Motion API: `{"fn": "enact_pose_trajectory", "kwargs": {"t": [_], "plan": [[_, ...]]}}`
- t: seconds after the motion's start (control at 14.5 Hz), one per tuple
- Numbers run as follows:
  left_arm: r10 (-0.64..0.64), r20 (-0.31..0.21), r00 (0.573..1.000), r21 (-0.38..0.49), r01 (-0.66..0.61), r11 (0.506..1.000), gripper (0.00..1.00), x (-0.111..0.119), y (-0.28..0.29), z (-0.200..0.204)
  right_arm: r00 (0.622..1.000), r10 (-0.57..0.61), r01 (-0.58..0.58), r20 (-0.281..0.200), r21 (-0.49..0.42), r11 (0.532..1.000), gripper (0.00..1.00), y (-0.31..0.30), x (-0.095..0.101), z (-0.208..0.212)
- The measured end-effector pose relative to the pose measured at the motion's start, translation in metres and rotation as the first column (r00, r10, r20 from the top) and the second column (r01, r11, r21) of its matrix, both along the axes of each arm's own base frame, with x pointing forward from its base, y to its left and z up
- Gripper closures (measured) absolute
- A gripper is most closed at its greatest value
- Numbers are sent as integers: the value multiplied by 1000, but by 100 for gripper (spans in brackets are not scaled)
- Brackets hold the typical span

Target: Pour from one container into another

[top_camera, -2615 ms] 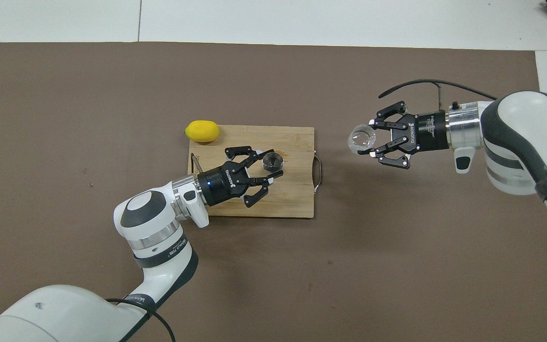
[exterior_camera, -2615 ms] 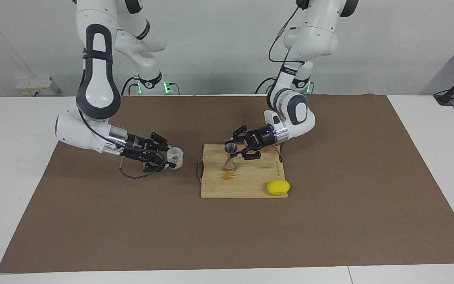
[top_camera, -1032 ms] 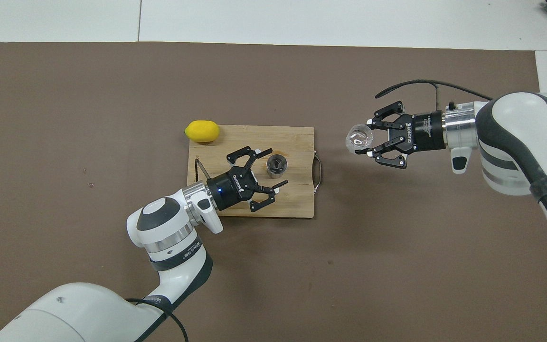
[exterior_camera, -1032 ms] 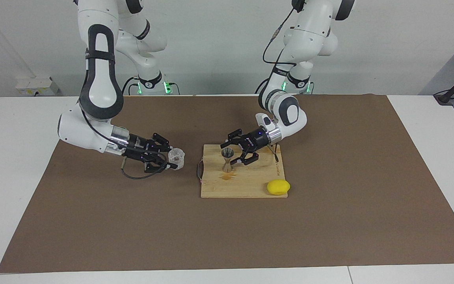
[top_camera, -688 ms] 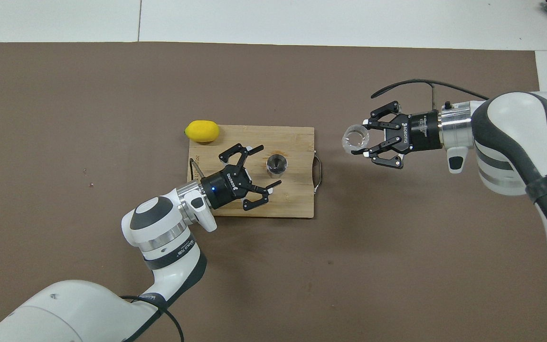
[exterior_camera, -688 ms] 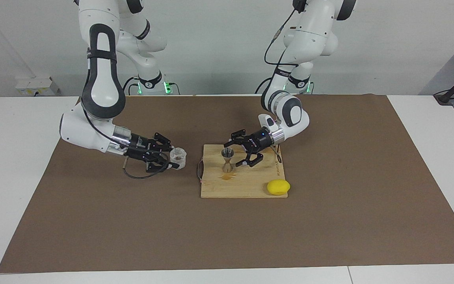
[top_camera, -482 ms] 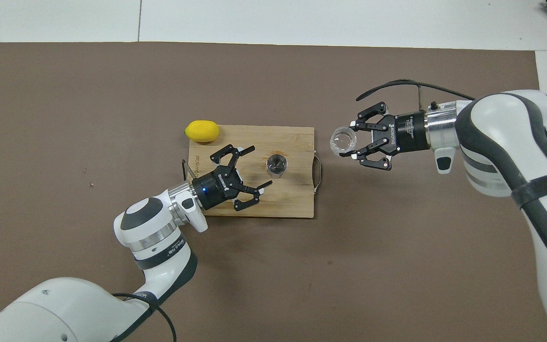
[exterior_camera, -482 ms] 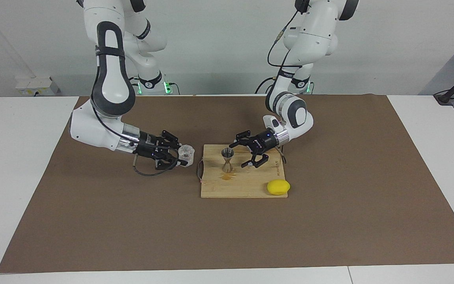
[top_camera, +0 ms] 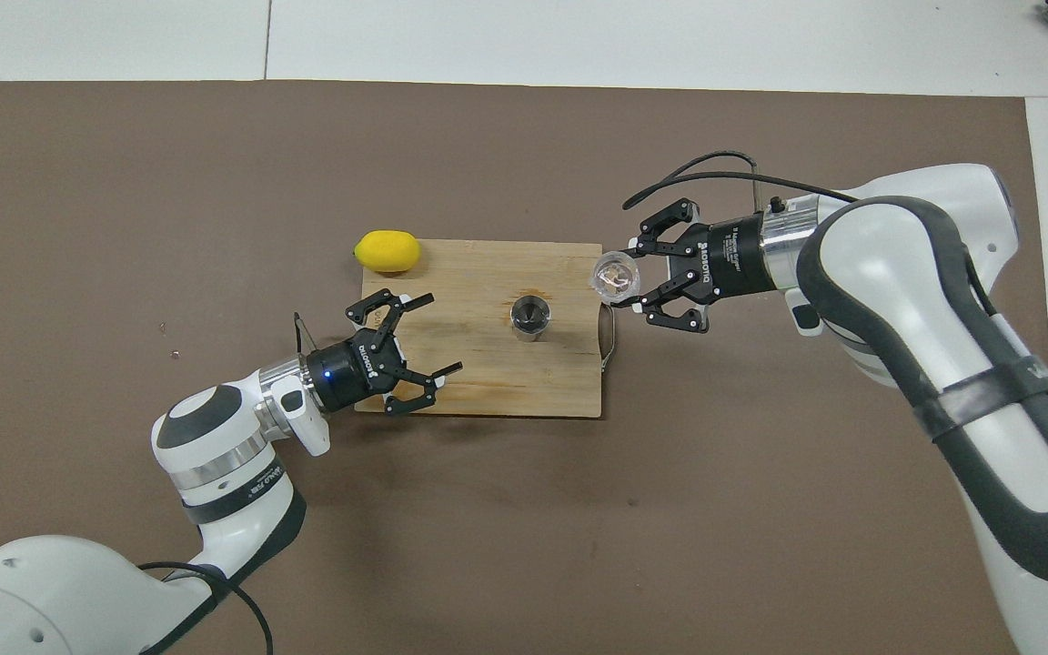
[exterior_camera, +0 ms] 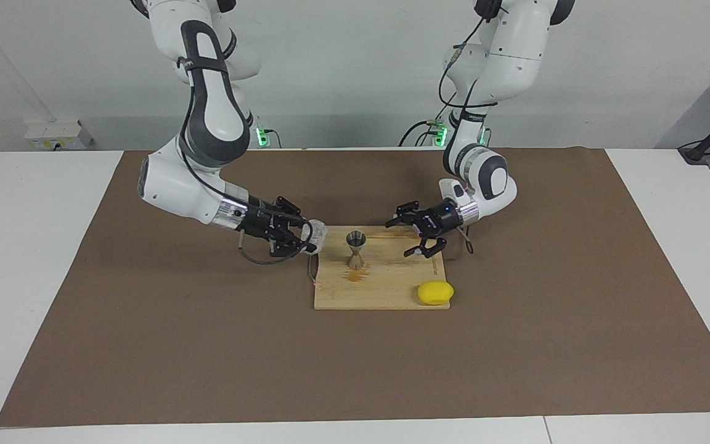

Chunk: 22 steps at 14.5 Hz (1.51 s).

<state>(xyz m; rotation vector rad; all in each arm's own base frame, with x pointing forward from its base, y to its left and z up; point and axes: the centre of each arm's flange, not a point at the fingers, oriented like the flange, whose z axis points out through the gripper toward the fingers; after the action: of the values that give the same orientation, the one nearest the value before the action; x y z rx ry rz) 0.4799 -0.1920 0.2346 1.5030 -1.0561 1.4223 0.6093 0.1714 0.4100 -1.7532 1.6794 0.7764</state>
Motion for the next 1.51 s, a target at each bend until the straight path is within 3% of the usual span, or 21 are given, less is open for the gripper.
{"fn": "enact_pose_trajectory", "kwargs": {"t": [0.55,1.03,1.51], "plan": [[-113,60,992,43,111,993,0,-1,110,7,999,32,-36,-34,-136,990,49,33,-6,14],[-222,52,974,119,215,969,0,-23,202,7,994,103,-110,-41,-284,953,49,65,-20,13],[-339,37,940,313,312,897,0,-29,294,33,997,57,-68,-43,-337,939,49,69,-14,36]]}}
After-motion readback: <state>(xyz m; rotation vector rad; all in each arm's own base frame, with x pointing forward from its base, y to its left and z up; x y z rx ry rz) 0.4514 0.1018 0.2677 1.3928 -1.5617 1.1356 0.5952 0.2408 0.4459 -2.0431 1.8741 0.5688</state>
